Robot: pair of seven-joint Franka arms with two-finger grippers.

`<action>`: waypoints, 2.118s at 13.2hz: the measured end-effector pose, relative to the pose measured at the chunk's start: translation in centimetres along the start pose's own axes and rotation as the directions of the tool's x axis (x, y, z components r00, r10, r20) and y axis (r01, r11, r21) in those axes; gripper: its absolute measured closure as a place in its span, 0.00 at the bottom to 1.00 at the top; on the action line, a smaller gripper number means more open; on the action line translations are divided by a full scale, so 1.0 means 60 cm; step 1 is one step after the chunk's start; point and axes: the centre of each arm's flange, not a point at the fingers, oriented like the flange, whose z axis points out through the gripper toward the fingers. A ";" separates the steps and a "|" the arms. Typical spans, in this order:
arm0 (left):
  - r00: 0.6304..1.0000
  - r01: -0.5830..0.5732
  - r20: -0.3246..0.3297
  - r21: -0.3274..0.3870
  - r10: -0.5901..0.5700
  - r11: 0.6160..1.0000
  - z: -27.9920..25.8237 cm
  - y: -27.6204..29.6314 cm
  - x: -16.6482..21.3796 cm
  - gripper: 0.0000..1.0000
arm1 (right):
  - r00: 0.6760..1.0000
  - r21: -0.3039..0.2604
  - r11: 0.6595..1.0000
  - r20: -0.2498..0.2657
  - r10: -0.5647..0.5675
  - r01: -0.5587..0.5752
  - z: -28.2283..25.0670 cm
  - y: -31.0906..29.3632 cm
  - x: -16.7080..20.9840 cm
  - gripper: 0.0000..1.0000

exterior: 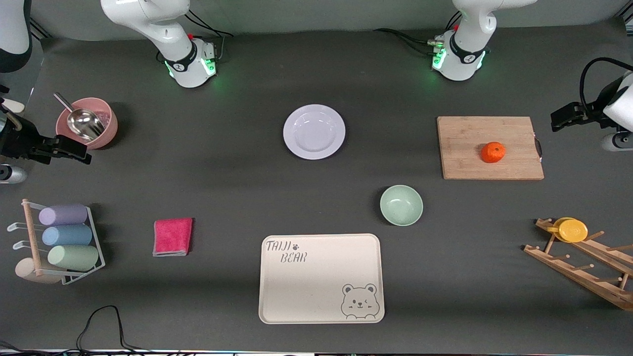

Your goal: Place orange and plate with both arms

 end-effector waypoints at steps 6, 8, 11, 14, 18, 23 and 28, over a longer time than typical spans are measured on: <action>0.999 -0.010 0.038 0.003 0.009 1.000 -0.010 -0.146 -0.024 0.00 | 1.000 0.003 1.000 0.015 0.004 -0.004 0.002 -0.006 -0.013 0.00; 0.997 -0.009 0.073 -0.009 0.010 1.000 -0.004 -0.171 -0.035 0.00 | 0.999 0.008 1.000 0.023 0.022 -0.023 0.005 -0.036 -0.037 0.00; 0.994 -0.027 0.107 -0.025 0.030 0.999 0.002 -0.152 -0.039 0.00 | 1.000 0.024 0.999 0.001 0.031 -0.031 0.007 -0.116 -0.098 0.00; 0.994 -0.026 0.107 -0.059 0.032 0.998 0.042 -0.136 -0.046 0.00 | 0.999 0.049 0.998 -0.024 0.045 -0.044 0.027 -0.174 -0.172 0.00; 0.997 0.009 0.074 -0.067 -0.004 0.998 0.188 -0.107 -0.083 0.00 | 0.998 0.072 0.996 -0.042 0.049 -0.046 0.046 -0.250 -0.246 0.00; 0.999 -0.025 0.046 -0.066 0.028 0.998 0.388 -0.049 -0.122 0.00 | 0.998 0.089 0.996 -0.041 0.037 -0.033 0.084 -0.271 -0.255 0.00; 0.998 -0.044 -0.044 -0.061 0.042 0.997 0.523 -0.019 -0.137 0.00 | 0.999 0.251 0.968 0.034 0.015 -0.023 0.139 -0.234 -0.239 0.00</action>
